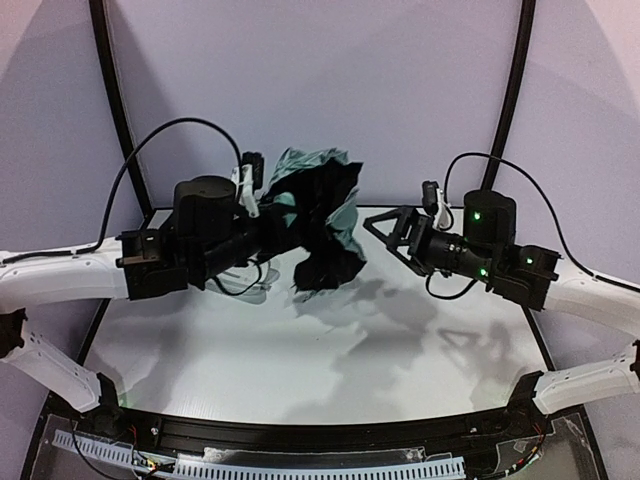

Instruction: Open the umbrella

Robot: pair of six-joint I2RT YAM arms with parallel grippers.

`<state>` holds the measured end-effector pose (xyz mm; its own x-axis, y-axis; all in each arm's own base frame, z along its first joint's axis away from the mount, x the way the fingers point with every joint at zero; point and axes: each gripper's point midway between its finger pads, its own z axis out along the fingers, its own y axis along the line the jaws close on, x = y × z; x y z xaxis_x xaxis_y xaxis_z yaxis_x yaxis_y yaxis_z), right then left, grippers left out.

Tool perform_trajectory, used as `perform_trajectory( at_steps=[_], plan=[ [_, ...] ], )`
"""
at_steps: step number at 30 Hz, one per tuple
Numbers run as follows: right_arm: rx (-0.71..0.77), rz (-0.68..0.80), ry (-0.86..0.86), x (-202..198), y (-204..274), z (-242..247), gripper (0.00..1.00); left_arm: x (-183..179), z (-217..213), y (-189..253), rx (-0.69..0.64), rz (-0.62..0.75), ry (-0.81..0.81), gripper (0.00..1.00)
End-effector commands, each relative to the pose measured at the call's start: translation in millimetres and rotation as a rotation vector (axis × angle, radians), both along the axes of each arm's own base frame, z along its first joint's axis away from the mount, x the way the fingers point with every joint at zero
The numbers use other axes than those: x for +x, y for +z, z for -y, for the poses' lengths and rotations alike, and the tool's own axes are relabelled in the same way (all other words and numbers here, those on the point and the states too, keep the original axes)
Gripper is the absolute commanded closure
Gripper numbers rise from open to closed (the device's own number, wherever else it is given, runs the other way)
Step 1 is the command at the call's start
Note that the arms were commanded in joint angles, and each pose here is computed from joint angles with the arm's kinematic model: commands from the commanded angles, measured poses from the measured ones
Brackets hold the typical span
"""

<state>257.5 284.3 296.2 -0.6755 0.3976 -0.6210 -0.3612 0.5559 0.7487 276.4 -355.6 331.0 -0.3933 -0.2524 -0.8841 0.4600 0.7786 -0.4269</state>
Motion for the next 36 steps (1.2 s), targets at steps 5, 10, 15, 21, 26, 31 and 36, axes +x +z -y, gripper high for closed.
perform_trajectory(
  at_steps=[5, 10, 15, 21, 26, 31, 36],
  plan=[
    [0.359, 0.044, 0.132, -6, 96, -29, 0.01, -26, 36, 95, 0.015, 0.44, 0.026, 0.99],
    [0.28, 0.078, 0.097, -11, 91, -14, 0.01, -8, 7, 103, 0.128, 0.466, 0.351, 0.99],
    [0.235, 0.072, 0.029, -15, 76, 7, 0.01, 4, -34, 100, 0.195, 0.428, 0.523, 0.99],
    [0.332, 0.151, 0.416, -55, 106, -45, 0.1, 7, -33, 104, 0.139, 0.378, 0.477, 0.99],
    [0.311, 0.149, 0.539, -61, 109, -84, 0.17, 7, -19, 98, 0.078, 0.337, 0.411, 0.99],
    [0.251, 0.114, 0.483, -44, 95, -93, 0.22, 4, -18, 93, 0.093, 0.326, 0.355, 0.99],
    [0.156, 0.106, 0.375, -44, 77, -60, 0.16, 27, -204, 87, 0.357, 0.208, 1.041, 0.99]
  ],
)
